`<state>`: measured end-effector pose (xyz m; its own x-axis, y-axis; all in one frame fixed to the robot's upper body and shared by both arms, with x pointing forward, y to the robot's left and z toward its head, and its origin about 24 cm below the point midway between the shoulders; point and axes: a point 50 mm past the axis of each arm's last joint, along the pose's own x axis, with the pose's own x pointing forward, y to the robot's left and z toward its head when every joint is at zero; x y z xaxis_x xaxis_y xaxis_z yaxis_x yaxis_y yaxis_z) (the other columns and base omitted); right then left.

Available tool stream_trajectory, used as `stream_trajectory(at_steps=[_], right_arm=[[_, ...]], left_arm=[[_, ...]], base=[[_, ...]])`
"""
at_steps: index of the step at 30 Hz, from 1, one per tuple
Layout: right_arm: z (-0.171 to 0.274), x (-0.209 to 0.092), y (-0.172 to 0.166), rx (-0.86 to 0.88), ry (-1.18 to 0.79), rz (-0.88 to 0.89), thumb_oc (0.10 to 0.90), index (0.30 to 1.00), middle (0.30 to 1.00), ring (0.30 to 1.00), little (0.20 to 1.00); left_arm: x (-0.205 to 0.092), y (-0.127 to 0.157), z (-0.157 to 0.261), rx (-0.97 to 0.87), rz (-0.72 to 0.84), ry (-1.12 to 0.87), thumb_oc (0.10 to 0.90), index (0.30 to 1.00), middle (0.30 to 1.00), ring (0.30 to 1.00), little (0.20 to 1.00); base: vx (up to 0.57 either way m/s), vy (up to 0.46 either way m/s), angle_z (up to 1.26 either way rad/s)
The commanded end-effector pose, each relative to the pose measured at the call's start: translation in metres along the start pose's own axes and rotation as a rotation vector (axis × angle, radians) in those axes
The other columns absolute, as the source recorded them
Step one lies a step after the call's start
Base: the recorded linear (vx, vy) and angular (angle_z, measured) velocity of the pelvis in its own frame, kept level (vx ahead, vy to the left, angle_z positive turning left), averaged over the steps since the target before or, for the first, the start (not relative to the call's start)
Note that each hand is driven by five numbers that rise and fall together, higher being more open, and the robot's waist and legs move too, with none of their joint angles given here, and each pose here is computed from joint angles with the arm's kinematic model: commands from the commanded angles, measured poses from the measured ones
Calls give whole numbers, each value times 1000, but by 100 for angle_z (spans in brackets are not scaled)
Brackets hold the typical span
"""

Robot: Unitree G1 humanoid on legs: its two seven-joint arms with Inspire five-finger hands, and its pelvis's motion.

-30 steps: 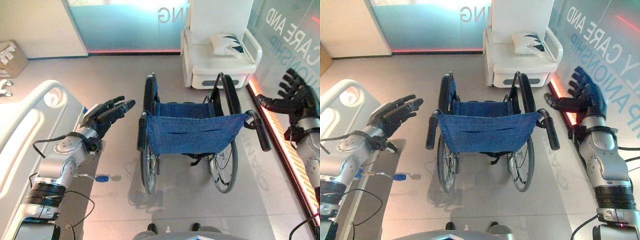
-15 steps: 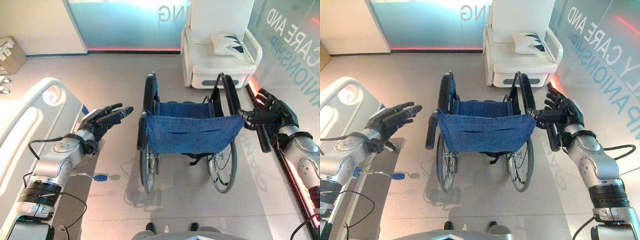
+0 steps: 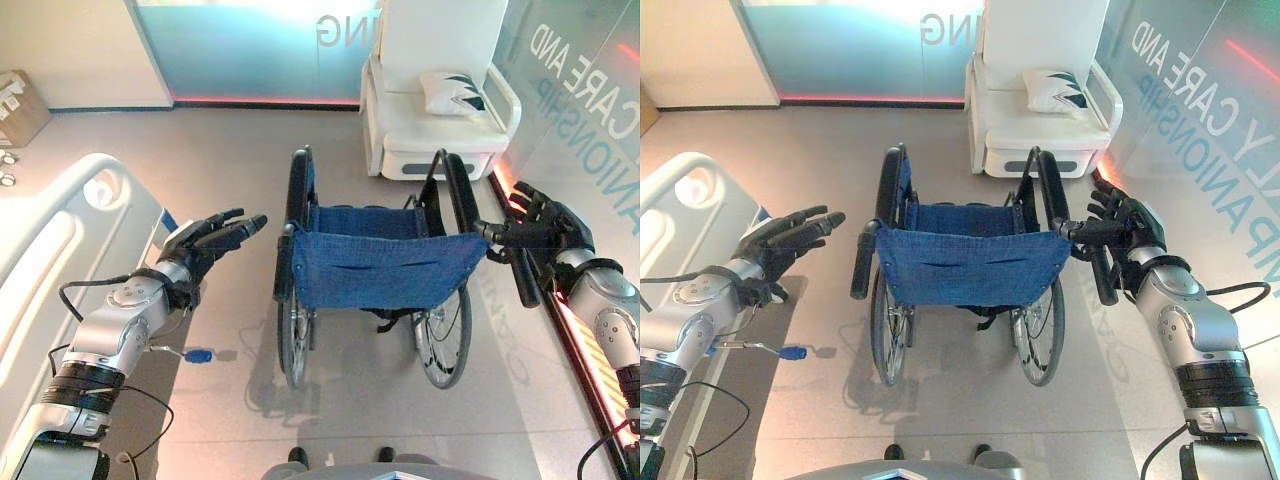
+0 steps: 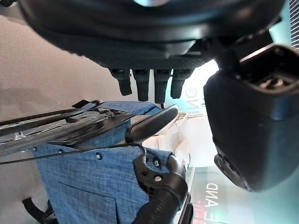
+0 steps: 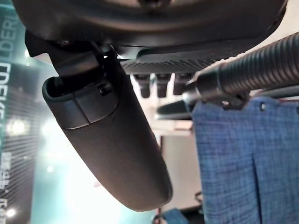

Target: Push the wheelchair next to the bed

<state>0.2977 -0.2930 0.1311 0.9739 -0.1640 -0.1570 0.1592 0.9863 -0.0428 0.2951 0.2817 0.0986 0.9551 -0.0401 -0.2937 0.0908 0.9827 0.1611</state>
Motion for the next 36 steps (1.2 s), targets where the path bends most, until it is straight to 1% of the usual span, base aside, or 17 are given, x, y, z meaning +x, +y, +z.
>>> stream_trajectory(at_steps=[1,3,5,6,9,12,17,21,24,25,36], right_arm=[[55,-6,0,-79,-318,-59,800,900,900,900,900],[73,-15,7,-23,-466,-48,800,900,900,900,900],[82,-23,12,-40,-583,-54,800,900,900,900,900],[87,-29,13,-62,-661,-94,800,900,900,900,900],[88,-31,10,-103,-707,-149,800,900,900,900,900],[82,-28,2,-104,-667,-187,800,900,900,900,900],[60,-25,-11,-40,-555,-211,800,900,900,900,900],[33,-20,-24,2,-400,-217,800,900,900,900,900],[23,-19,-26,25,-341,-203,800,900,900,900,900],[14,-18,-28,32,-298,-196,800,900,900,900,900],[-15,-14,-24,-22,-130,-92,800,900,900,900,900]], left_arm=[[-4,5,59,64,35,-272,800,900,900,900,900],[-4,3,55,53,44,-276,800,900,900,900,900],[-3,0,53,35,53,-282,800,900,900,900,900],[-2,-2,51,24,63,-285,800,900,900,900,900],[0,-3,49,26,80,-287,800,900,900,900,900],[2,-6,47,19,85,-280,800,900,900,900,900],[3,-8,46,14,98,-271,800,900,900,900,900],[3,-5,44,9,109,-264,800,900,900,900,900],[2,-5,43,4,113,-263,800,900,900,900,900],[2,-3,42,0,119,-260,800,900,900,900,900],[3,-3,35,-12,135,-244,800,900,900,900,900]], base=[[-1,37,-1],[-2,40,-1],[0,38,-1],[2,32,-2],[2,10,-1],[0,0,0],[1,1,-2],[0,0,0],[0,0,0],[0,0,0],[1,-1,-1]])
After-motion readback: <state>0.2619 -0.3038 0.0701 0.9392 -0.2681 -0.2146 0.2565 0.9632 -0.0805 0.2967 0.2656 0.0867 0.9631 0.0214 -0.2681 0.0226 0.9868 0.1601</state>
